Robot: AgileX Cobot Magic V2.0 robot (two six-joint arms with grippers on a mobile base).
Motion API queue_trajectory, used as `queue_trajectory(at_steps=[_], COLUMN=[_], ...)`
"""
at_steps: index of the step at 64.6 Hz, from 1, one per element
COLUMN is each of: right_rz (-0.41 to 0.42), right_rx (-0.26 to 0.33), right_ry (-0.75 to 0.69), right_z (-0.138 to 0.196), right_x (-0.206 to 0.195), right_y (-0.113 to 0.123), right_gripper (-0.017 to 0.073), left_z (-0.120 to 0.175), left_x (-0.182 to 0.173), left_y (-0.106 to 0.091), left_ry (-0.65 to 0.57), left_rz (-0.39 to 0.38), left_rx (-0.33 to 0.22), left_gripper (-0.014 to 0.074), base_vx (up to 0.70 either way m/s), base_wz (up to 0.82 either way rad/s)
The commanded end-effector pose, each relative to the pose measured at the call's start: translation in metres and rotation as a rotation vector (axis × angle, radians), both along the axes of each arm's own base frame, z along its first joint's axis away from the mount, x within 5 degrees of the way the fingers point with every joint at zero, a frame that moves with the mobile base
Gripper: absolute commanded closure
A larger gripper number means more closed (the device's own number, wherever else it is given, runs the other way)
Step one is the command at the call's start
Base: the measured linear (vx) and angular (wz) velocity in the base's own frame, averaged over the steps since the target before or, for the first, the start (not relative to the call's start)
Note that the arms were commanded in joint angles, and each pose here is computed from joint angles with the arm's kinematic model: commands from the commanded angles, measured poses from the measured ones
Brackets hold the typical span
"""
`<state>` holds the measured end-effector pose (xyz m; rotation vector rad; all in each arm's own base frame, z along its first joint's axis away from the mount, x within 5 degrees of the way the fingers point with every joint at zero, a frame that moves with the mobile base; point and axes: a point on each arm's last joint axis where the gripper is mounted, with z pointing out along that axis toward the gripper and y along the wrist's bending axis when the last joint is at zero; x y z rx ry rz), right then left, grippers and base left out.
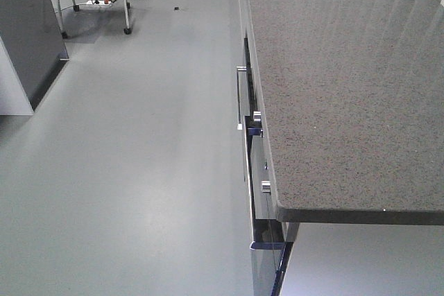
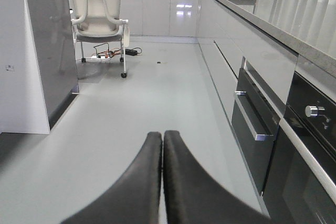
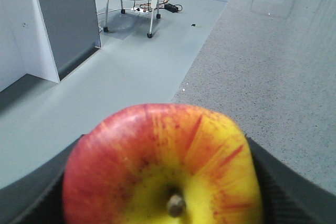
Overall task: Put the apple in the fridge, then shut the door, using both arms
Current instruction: 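Drive the base away from the counter holding the apple in the right gripper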
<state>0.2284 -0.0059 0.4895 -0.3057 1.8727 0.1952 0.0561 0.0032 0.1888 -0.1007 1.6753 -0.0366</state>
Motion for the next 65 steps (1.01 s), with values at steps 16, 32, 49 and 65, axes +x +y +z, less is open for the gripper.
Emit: queue_trajectory(at_steps=[16,32,49,65], right_rz=[-0.021,-0.021,-0.021,-0.021], right_rx=[0.022,0.023,0.023,0.023], right_ry=[-0.115,-0.115,-0.115,-0.115], right_z=[0.0198,0.0198,0.0198,0.0198], right_x=[-0.0086,-0.0086,-0.0086,-0.0086], right_y=[0.0009,0.0010,0.0010,0.0010], right_gripper=[0.0571,0.0571,0.0571,0.0571], left_z=[-0.0024,-0.0024,-0.0024,-0.0024], left_x=[0.0004,0.0004,0.0004,0.0004], left_y=[-0.0013,-0.0013,-0.0013,-0.0013], left_ry=[-0.058,-0.058,-0.058,-0.058], left_rz=[-0.015,-0.015,-0.015,-0.015], left_rx=[-0.008,-0.008,-0.008,-0.008], left_gripper=[0.0600,0.0600,0.0600,0.0600], base_vx=[0.00,0.00,-0.02,-0.03], base_wz=[0.00,0.05,0.17,0.35])
